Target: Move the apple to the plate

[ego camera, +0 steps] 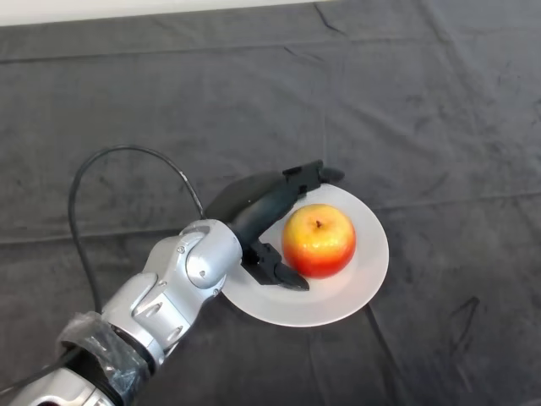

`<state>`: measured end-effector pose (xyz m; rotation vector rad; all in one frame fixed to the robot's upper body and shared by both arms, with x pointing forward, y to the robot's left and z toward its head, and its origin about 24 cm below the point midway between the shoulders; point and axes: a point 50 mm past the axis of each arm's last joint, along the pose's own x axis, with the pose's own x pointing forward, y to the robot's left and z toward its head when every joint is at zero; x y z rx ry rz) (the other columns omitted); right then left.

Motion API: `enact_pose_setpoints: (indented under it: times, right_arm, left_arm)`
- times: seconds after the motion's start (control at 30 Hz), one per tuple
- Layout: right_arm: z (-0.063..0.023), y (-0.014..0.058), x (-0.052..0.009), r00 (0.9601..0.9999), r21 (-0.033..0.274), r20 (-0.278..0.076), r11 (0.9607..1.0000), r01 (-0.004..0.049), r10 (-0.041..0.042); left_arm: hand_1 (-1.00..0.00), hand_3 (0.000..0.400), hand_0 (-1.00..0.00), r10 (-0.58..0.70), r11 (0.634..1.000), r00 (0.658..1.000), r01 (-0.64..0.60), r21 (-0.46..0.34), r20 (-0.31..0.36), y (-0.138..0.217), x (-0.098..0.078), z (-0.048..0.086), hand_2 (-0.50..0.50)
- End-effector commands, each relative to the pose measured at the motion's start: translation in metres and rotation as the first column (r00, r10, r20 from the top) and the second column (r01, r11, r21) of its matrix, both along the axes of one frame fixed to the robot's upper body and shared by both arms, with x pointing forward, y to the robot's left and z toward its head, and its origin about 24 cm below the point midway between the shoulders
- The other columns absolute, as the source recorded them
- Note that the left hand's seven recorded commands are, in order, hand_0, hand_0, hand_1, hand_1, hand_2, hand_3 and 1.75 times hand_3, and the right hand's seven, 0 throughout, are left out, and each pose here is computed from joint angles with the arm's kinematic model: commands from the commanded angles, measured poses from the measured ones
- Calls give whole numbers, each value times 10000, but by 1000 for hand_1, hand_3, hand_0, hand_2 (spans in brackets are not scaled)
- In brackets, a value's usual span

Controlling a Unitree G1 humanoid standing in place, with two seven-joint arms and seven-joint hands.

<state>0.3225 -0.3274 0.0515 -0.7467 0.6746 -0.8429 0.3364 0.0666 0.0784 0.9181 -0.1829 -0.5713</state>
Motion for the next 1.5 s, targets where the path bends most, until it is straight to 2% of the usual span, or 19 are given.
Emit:
enact_pose_setpoints:
  times: [0.03, 0.27, 0.57, 0.87, 1.0, 1.17, 1.33, 1.5]
  right_arm:
    - [-112, -54, -102, 9982, 12, -548, 9998, 223, -222]
    - [-113, -54, -102, 9982, 10, -549, 9997, 226, -225]
    - [-113, -54, -103, 9983, 10, -546, 9998, 223, -222]
    - [-114, -54, -103, 9983, 12, -540, 9998, 217, -216]
    - [-114, -54, -104, 9983, 13, -538, 9998, 214, -213]
    - [-114, -54, -104, 9984, 15, -535, 9998, 210, -209]
    - [-114, -54, -104, 9984, 16, -533, 9998, 207, -206]
    - [-114, -54, -104, 9984, 17, -533, 9998, 207, -206]
  left_arm:
    - [0, 0, 0, -201, 9968, 9992, 173, 786, 351, 58, 100, 113, 0]
    - [0, 0, 0, -8, 9994, 9980, -13, 341, 626, 158, 112, 217, 0]
    - [0, 0, 0, 690, 9946, 9911, -595, -848, 1137, 464, 128, 356, 0]
    - [0, 0, 0, 2036, 9573, 9674, -1646, -2376, 1505, 976, 102, 473, 0]
    - [0, 0, 0, 2874, 9191, 9451, -2263, -3226, 1556, 1250, 71, 518, 0]
    - [0, 0, 0, 3990, 8507, 9038, -3018, -4304, 1547, 1588, 25, 587, 0]
    - [0, 0, 0, 5126, 7566, 8471, -3685, -5402, 1401, 1932, -44, 625, 0]
    - [0, 0, 0, 6213, 6367, 7755, -4161, -6492, 1124, 2239, -132, 625, 0]
